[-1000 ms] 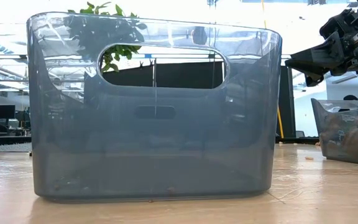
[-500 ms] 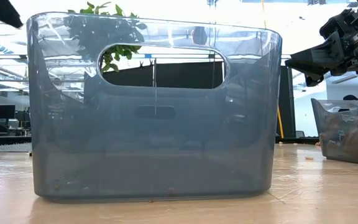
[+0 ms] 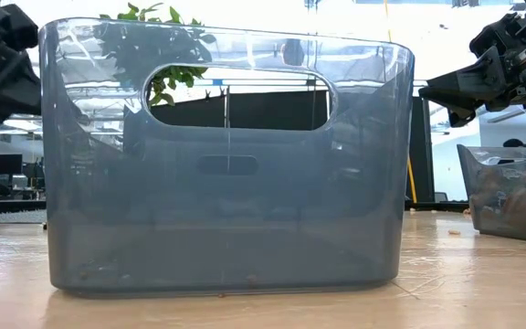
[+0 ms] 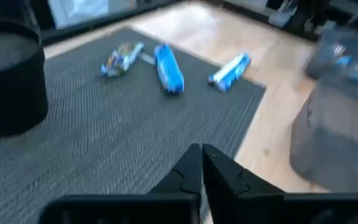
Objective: Pick and place Granola Bars by type
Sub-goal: Put the blue granola bar into the middle black bin
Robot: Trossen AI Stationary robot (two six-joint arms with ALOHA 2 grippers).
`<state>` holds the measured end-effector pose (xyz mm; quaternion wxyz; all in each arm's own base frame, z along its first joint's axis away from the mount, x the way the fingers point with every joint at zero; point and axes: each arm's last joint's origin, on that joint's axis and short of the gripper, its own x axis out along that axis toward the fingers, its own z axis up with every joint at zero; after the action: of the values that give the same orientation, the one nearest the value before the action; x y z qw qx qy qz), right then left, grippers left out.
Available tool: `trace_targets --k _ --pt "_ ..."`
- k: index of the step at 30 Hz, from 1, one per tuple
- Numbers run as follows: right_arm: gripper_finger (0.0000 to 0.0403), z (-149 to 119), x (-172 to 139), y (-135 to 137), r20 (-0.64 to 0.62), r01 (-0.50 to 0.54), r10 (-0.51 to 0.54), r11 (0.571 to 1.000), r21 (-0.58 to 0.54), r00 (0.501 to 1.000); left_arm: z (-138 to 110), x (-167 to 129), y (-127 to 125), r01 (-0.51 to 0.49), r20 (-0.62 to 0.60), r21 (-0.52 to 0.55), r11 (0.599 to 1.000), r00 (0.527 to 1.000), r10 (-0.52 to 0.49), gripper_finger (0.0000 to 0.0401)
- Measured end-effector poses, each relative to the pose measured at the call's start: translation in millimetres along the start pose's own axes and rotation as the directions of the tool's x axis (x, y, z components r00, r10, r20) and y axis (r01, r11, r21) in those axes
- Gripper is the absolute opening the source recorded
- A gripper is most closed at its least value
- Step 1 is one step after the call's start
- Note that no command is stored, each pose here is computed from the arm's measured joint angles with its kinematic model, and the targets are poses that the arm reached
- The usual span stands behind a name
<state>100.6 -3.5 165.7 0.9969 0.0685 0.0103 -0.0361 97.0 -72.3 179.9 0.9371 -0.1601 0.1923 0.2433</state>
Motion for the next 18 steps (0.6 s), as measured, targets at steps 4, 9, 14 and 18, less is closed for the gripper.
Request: trace_targets --k 4,9,14,18 --pt "0.0086 0.1 0.0 0.0 0.0 0.0 0.0 1.0 0.0 1.0 -3.1 5.8 18.1 0.044 0.064 -0.012 0.999 0.997 -0.043 0.0008" --pt "0.0087 0.1 0.0 0.0 0.0 0.0 0.0 1.0 0.0 1.0 1.4 10.4 26.7 0.132 0.113 0.012 0.991 0.985 -0.133 0.0009" --pt "0.0087 0.0 0.0 0.0 0.0 0.0 0.0 1.0 0.0 1.0 13.2 13.0 30.9 0.2 0.169 0.116 0.973 0.961 -0.218 0.0009" --pt "0.0086 0.1 0.0 0.0 0.0 0.0 0.0 1.0 0.0 1.0 20.2 15.4 37.3 0.217 0.184 0.175 0.96 0.951 -0.249 0.0008"
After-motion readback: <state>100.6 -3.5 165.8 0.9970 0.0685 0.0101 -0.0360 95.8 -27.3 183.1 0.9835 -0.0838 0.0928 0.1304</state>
